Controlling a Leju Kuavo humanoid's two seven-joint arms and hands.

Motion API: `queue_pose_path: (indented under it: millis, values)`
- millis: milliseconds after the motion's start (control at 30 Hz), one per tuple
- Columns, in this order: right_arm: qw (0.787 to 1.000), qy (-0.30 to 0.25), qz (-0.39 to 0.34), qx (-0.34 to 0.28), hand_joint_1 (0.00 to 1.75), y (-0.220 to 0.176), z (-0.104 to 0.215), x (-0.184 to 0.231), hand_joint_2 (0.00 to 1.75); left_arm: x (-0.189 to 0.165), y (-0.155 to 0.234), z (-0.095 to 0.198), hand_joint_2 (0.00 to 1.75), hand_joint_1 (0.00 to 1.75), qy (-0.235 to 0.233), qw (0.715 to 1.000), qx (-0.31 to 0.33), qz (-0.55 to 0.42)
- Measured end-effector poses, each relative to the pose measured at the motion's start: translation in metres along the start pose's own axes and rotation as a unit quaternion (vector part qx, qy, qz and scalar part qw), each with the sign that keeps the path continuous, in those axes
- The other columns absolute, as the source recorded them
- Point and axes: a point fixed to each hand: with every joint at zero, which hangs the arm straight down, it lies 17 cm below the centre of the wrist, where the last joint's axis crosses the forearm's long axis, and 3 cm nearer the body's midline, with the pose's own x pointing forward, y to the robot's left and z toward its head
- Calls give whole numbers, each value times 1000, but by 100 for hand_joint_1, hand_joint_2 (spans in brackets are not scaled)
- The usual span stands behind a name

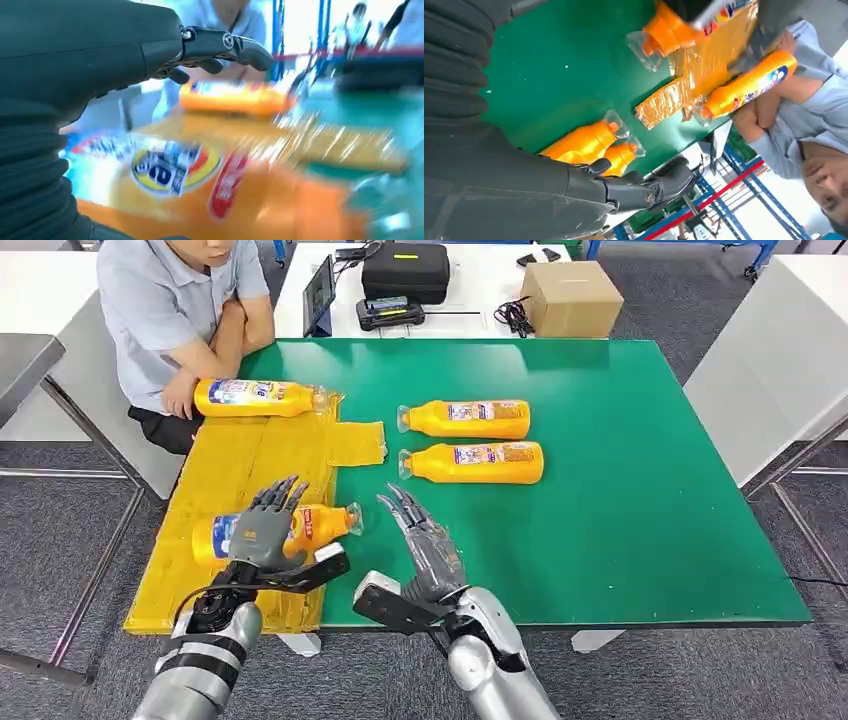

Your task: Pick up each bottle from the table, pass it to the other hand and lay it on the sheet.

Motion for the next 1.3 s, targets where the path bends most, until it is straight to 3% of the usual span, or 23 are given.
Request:
queue_pose_path:
  millis: [100, 200, 733, 900, 967, 1033, 1067, 1233, 1267, 1300]
  values:
    - [1000, 0, 0, 1, 0, 1, -1, 1, 175, 23, 39, -5, 175, 0, -35, 996, 76, -15]
    - [1000, -2, 0, 2, 0, 1, -3, 5, 175, 38, 58, -8, 175, 0, -52, 993, 103, -20]
    - [1000, -3, -6, 4, 0, 3, -3, 7, 175, 54, 70, -5, 175, 0, -68, 991, 119, 1]
    - [982, -55, -169, -65, 0, -37, 2, 36, 175, 60, 88, 6, 175, 0, -49, 967, 128, 215]
    - [976, -67, -192, -82, 0, -51, 4, 41, 175, 63, 97, 8, 175, 0, -51, 960, 134, 241]
    - [960, -93, -237, -116, 0, -75, 11, 51, 175, 59, 107, 12, 175, 0, -34, 935, 143, 322]
    - [951, -104, -258, -135, 0, -89, 15, 55, 0, 55, 113, 15, 175, 0, -21, 916, 151, 371]
    - [933, -107, -268, -216, 0, -146, 33, 51, 0, 42, 122, 31, 175, 0, 16, 863, 163, 477]
    - [931, -101, -264, -229, 0, -154, 37, 47, 175, 40, 121, 34, 175, 0, 21, 854, 162, 493]
    - [930, -95, -261, -241, 0, -160, 40, 43, 175, 39, 120, 38, 175, 0, 25, 849, 162, 503]
